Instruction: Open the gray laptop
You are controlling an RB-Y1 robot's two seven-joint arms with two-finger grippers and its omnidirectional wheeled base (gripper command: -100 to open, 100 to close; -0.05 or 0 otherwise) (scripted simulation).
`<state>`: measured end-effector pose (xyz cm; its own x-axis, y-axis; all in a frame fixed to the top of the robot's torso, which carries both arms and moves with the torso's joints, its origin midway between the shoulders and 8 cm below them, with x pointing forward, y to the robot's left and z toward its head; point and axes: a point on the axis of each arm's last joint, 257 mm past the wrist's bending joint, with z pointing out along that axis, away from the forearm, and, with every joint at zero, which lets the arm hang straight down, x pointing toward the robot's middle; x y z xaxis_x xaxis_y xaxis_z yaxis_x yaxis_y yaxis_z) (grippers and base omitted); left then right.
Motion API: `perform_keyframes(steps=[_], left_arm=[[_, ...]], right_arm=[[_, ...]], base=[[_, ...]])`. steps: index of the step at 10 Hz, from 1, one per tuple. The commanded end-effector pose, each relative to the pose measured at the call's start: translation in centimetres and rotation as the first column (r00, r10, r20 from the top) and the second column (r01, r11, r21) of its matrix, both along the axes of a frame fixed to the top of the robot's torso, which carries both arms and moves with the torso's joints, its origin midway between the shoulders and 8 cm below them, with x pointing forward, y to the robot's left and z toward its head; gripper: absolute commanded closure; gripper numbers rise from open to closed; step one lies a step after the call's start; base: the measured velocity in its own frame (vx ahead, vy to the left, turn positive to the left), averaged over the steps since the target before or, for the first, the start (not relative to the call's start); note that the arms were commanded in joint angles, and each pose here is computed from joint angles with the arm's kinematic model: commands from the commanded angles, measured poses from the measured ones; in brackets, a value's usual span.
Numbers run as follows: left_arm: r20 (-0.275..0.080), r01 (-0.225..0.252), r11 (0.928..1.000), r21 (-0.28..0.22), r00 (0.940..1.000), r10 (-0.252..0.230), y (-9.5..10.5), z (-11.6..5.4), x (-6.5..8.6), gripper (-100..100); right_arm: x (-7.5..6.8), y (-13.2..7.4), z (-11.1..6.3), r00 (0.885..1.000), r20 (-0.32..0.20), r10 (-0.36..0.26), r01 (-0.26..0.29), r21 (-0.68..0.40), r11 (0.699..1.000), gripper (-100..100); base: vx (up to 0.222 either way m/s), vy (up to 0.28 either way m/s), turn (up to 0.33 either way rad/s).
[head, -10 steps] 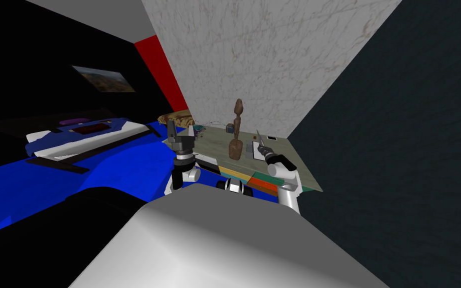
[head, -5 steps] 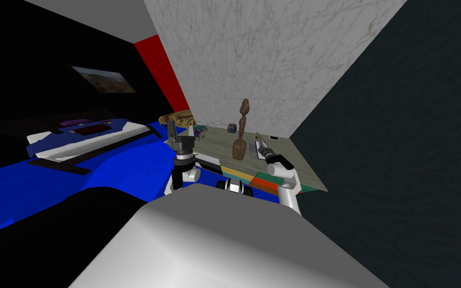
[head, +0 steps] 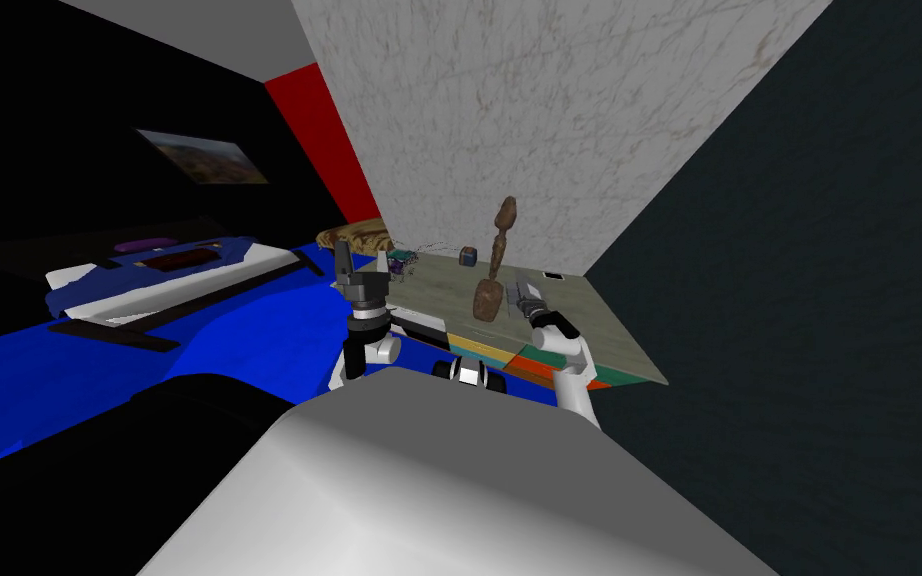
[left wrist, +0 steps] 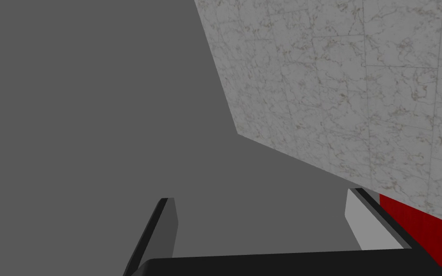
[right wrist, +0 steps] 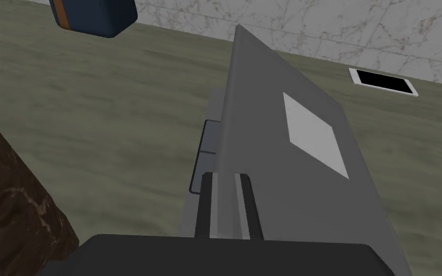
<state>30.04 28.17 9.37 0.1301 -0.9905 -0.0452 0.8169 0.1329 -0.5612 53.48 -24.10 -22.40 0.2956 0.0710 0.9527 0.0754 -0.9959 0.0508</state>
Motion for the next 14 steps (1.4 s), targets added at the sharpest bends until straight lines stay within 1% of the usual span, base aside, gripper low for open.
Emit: perform_keyframes(steps=[1,3,4,8,9,10,11,12,13,14], left_arm=[[0.0,0.0,1.0,0.0,1.0,0.0,0.0,0.0,0.0,0],[0.0,0.0,1.0,0.0,1.0,0.0,0.0,0.0,0.0,0],[0.0,0.0,1.0,0.0,1.0,0.0,0.0,0.0,0.0,0],[0.0,0.0,1.0,0.0,1.0,0.0,0.0,0.0,0.0,0],[0.0,0.0,1.0,0.0,1.0,0.0,0.0,0.0,0.0,0],[0.0,0.0,1.0,0.0,1.0,0.0,0.0,0.0,0.0,0],[0.0,0.0,1.0,0.0,1.0,0.0,0.0,0.0,0.0,0],[0.0,0.0,1.0,0.0,1.0,0.0,0.0,0.0,0.0,0],[0.0,0.0,1.0,0.0,1.0,0.0,0.0,0.0,0.0,0],[0.0,0.0,1.0,0.0,1.0,0.0,0.0,0.0,0.0,0]], right_arm=[[1.7,3.0,0.0,0.992,0.012,0.124,-0.123,-0.082,0.989,-100],[1.4,3.2,-1.7,0.988,-0.022,0.153,-0.155,-0.096,0.983,-100],[1.4,3.6,-1.7,0.986,-0.021,0.168,-0.169,-0.091,0.981,-100],[1.1,5.3,-1.3,0.98,-0.014,0.198,-0.197,0.03,0.98,-100],[2.3,6.2,-1.0,0.968,0.004,0.252,-0.252,-0.047,0.967,-100],[2.4,6.5,-1.5,0.96,-0.012,0.281,-0.281,-0.071,0.957,-100],[2.0,6.4,-3.0,0.955,-0.043,0.295,-0.298,-0.078,0.952,-100],[1.9,6.7,-3.4,0.951,-0.048,0.306,-0.309,-0.071,0.948,-100],[1.8,7.0,-3.2,0.946,-0.043,0.321,-0.323,-0.066,0.944,-100],[1.7,7.5,-3.1,0.944,-0.039,0.327,-0.328,-0.032,0.944,-100]], base=[[-0.089,0.075,0.092],[-0.034,0.027,-0.014],[0.007,-0.002,-0.005],[0.005,-0.007,-0.003],[-0.066,0.074,0.098],[-0.084,0.068,0.083],[-0.041,0.046,0.029],[-0.011,0.03,-0.015],[0.004,0.004,-0.016],[0.009,-0.01,0.003]])
